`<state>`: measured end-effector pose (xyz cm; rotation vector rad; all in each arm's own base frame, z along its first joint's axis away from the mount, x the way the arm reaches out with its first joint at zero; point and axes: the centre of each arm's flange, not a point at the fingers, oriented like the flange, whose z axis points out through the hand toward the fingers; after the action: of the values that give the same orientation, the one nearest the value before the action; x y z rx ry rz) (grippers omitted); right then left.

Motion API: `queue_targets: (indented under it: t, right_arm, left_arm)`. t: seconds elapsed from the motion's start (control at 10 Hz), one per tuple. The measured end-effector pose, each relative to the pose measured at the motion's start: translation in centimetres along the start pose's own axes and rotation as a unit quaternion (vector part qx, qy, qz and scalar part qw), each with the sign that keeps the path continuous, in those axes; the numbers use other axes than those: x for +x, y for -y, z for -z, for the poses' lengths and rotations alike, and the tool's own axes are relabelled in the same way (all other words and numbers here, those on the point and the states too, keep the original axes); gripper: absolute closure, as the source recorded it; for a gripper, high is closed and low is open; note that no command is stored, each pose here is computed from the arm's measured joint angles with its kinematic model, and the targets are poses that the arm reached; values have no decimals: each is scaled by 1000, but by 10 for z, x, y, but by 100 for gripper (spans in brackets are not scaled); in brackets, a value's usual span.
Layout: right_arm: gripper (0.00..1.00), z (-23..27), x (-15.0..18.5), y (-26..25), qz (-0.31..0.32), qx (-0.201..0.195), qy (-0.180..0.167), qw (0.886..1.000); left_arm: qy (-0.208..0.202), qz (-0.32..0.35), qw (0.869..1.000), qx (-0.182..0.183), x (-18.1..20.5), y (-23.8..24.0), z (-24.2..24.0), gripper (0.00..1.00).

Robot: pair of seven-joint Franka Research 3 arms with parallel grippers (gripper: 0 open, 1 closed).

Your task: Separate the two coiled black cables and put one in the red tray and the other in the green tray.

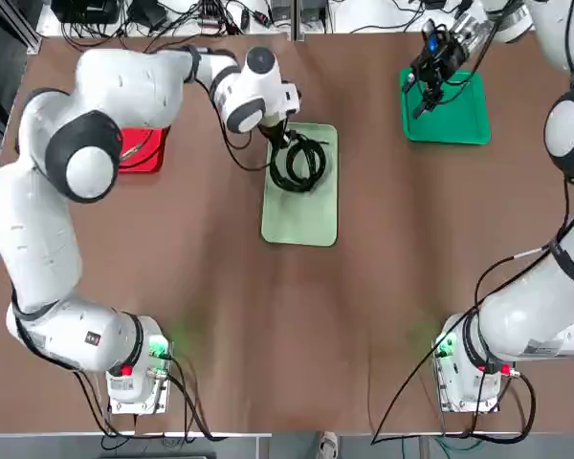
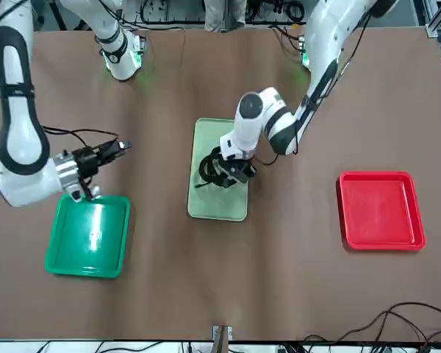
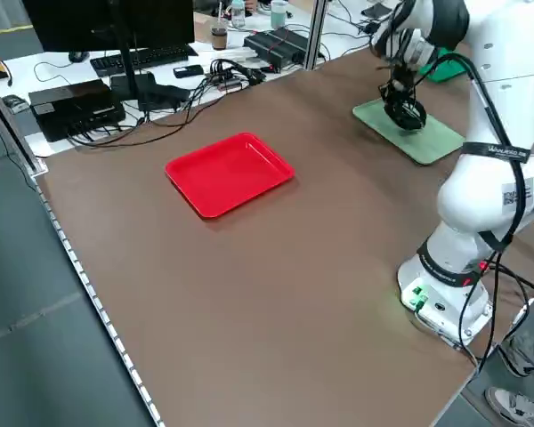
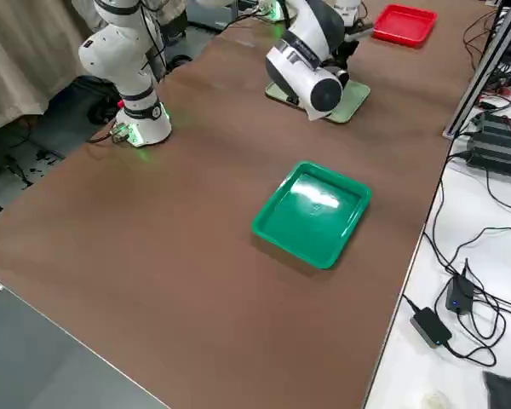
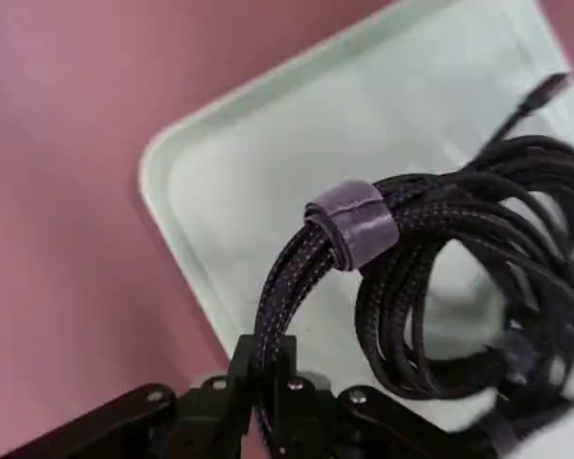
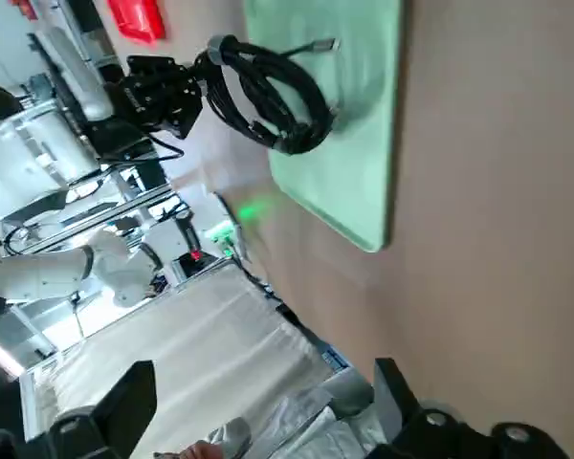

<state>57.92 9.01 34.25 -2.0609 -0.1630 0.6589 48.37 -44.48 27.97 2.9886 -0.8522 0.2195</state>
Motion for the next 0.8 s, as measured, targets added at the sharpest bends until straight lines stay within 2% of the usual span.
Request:
queue_targets:
  t: [0.3, 0.5, 0.8]
  right_arm:
    - [0, -35, 19, 6, 4, 24, 16, 1000]
    - [0, -42, 27, -1, 14, 29, 13, 999]
    - [0, -66, 48, -38, 87, 78, 11, 993]
  left_arm:
    - [-13, 15, 1000, -12, 5, -3, 39, 88]
    - [1, 17, 999, -40, 5, -4, 71, 88]
    - [30, 18, 996, -82, 18, 2, 141, 88]
